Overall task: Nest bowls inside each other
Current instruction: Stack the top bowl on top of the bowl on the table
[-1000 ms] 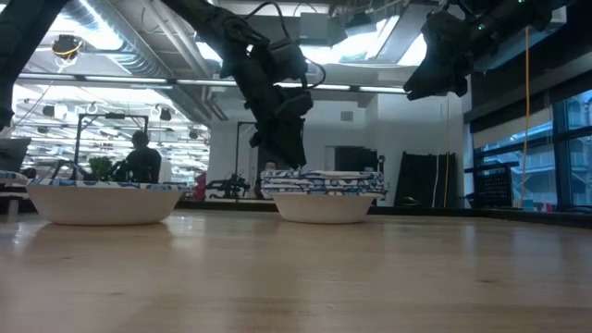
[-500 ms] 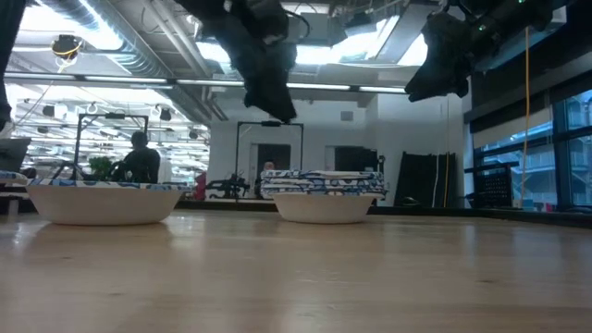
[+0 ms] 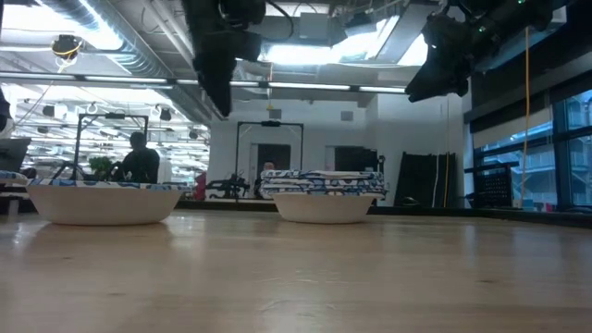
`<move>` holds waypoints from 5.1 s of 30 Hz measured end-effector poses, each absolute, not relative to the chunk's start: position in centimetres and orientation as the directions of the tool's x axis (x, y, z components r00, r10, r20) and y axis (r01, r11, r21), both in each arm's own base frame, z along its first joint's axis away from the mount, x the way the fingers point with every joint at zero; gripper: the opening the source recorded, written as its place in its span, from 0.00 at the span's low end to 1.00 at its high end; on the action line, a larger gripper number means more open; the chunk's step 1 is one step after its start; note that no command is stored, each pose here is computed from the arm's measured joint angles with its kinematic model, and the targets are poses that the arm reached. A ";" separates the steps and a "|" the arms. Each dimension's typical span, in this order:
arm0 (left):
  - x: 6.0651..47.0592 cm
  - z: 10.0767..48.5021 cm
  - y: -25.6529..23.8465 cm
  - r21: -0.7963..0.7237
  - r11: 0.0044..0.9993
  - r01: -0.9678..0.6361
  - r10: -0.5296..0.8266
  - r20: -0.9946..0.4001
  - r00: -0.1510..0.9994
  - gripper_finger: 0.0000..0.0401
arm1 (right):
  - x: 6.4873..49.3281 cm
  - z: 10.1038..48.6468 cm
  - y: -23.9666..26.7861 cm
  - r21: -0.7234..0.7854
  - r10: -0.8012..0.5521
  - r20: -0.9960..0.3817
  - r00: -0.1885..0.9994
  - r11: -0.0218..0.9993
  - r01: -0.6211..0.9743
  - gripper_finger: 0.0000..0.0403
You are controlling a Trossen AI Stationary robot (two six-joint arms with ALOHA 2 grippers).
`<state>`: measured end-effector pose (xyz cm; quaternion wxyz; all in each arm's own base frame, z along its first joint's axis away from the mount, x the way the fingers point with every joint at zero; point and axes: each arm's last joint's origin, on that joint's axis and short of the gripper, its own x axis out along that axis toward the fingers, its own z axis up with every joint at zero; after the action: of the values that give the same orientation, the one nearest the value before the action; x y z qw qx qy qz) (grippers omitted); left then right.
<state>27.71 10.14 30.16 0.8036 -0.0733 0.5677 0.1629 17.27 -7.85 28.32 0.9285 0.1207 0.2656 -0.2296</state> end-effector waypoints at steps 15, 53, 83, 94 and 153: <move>26.2 21.6 7.0 0.088 0.970 -0.227 0.118 -0.986 0.120 0.33 | 17.3 28.4 -7.9 0.098 -0.362 -0.545 0.756 0.868 0.486 0.38; 25.2 18.0 6.4 0.091 0.992 -0.090 0.104 -0.984 0.143 0.33 | 17.3 28.4 -7.9 0.115 -0.360 -0.543 0.759 0.863 0.492 0.38; 22.6 20.3 7.8 0.236 0.962 -0.136 0.247 -0.967 0.070 0.33 | 17.3 28.4 -7.9 0.105 -0.362 -0.542 0.759 0.866 0.488 0.38; 21.9 18.6 8.2 0.186 0.971 -0.148 0.186 -0.982 -0.010 0.33 | 17.3 28.4 -7.9 0.099 -0.361 -0.544 0.758 0.869 0.485 0.38; 21.9 17.8 9.8 0.244 0.922 -0.300 0.275 -0.959 0.068 0.33 | 17.3 28.4 -7.9 0.072 -0.362 -0.543 0.757 0.878 0.472 0.38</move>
<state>21.93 9.75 17.83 0.7306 -0.0095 0.6537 0.1970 17.30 -7.88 28.37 0.9316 0.1030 0.2669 -0.2240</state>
